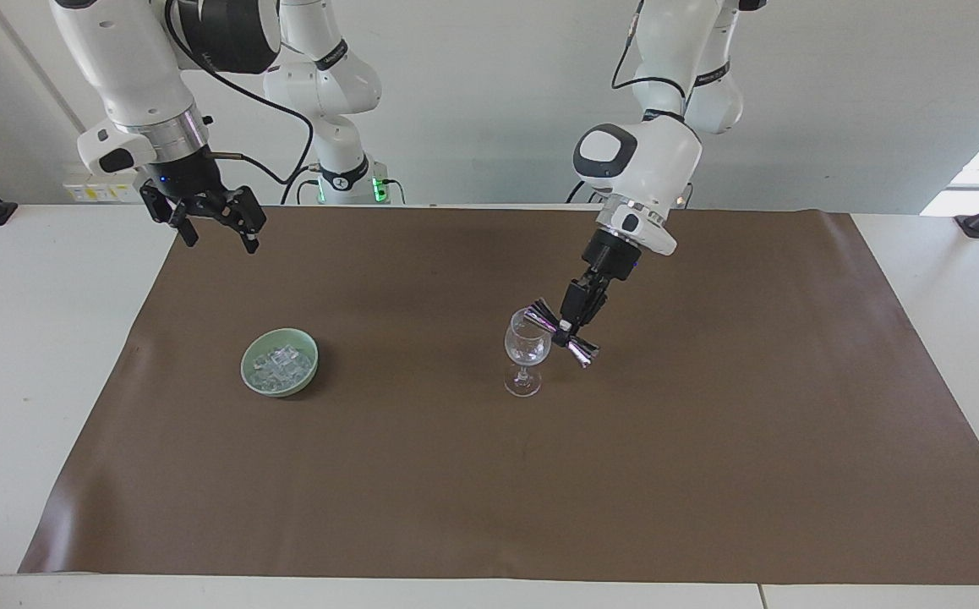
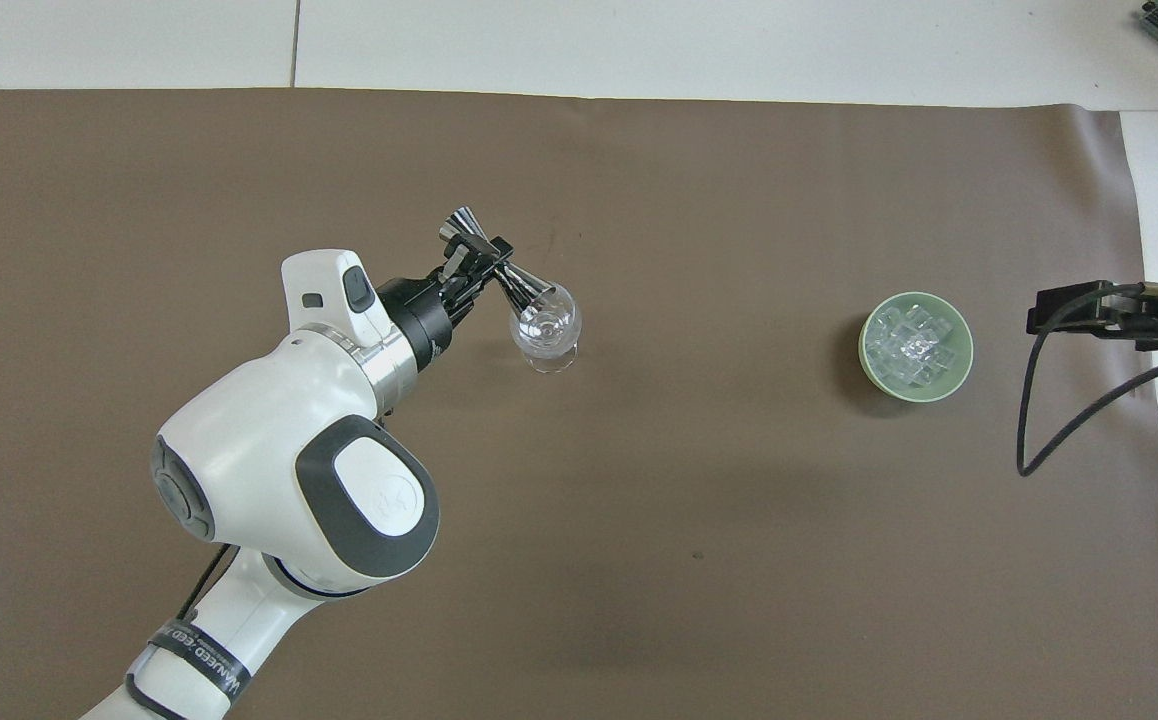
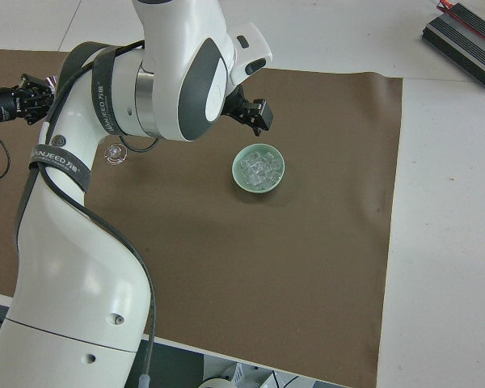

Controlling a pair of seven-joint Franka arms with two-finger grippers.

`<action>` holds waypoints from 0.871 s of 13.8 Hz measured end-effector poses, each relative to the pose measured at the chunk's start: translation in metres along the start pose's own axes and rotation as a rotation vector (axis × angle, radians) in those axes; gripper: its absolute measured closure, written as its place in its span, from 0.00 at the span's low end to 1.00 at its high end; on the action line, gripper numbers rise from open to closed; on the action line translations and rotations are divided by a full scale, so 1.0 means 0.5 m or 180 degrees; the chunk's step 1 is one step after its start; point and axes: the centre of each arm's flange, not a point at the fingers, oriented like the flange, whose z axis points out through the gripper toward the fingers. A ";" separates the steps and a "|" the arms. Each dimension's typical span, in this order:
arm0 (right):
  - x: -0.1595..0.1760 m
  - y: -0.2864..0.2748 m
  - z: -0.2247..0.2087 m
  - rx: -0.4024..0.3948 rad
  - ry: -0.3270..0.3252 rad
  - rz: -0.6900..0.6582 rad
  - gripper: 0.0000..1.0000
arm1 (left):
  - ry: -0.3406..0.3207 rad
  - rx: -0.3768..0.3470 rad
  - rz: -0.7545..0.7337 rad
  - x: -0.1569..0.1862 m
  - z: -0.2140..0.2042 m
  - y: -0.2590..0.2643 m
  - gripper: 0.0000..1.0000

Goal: Pour wine and add ice with both arms
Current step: 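Draw the jigger back with the left gripper while the right gripper reaches the bowl, then lower the jigger with the left gripper while the right gripper grasps ice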

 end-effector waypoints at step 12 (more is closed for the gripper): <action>0.036 -0.031 0.255 -0.0004 0.0225 -0.0567 0.00 | -0.0729 0.0278 -0.1719 0.252 -0.053 -0.073 0.79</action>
